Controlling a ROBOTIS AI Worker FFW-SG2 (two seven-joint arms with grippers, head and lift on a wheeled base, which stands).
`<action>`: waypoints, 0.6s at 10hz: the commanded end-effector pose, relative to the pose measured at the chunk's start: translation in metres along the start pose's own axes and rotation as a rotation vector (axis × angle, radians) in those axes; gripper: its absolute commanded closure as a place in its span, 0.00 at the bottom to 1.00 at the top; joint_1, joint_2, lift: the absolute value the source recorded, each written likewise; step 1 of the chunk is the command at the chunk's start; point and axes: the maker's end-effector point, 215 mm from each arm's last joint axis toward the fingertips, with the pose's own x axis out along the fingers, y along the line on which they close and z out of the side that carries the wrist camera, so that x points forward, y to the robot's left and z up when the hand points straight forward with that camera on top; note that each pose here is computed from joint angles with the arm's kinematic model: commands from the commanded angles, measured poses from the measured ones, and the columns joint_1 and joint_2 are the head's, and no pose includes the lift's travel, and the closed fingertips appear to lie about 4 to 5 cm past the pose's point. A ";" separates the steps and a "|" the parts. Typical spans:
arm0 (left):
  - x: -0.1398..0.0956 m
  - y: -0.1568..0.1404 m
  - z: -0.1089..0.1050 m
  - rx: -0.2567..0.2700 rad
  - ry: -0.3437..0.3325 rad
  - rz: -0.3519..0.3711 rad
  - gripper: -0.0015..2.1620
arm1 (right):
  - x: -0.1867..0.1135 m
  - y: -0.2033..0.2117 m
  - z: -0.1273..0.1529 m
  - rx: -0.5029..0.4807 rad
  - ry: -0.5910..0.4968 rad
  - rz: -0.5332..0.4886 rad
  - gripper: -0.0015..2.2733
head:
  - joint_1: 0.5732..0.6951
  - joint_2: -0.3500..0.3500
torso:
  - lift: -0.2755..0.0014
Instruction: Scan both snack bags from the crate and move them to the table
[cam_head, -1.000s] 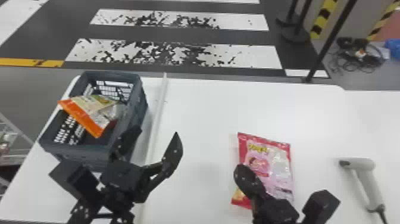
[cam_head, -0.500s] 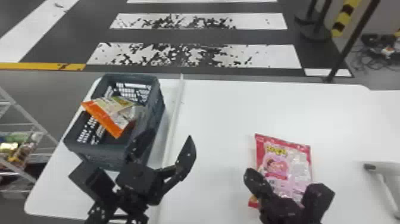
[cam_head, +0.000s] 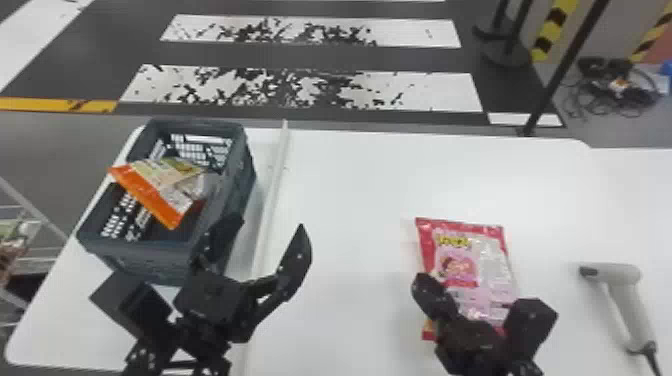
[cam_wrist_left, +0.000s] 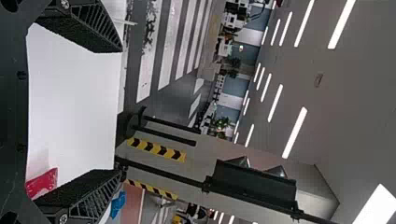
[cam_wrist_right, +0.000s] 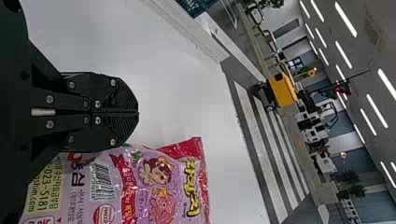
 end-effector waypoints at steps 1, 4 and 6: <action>-0.001 0.000 0.001 -0.001 -0.001 0.000 0.03 | 0.000 -0.002 0.003 0.000 -0.006 -0.004 0.99 | 1.00 0.48 | 0.68; -0.001 0.000 -0.002 0.000 0.003 0.000 0.03 | 0.002 -0.004 0.006 0.001 -0.009 -0.008 0.99 | 1.00 0.47 | 0.68; -0.001 0.000 0.001 0.000 -0.007 0.002 0.03 | -0.003 0.009 0.015 0.019 -0.025 0.014 0.99 | 1.00 0.47 | 0.68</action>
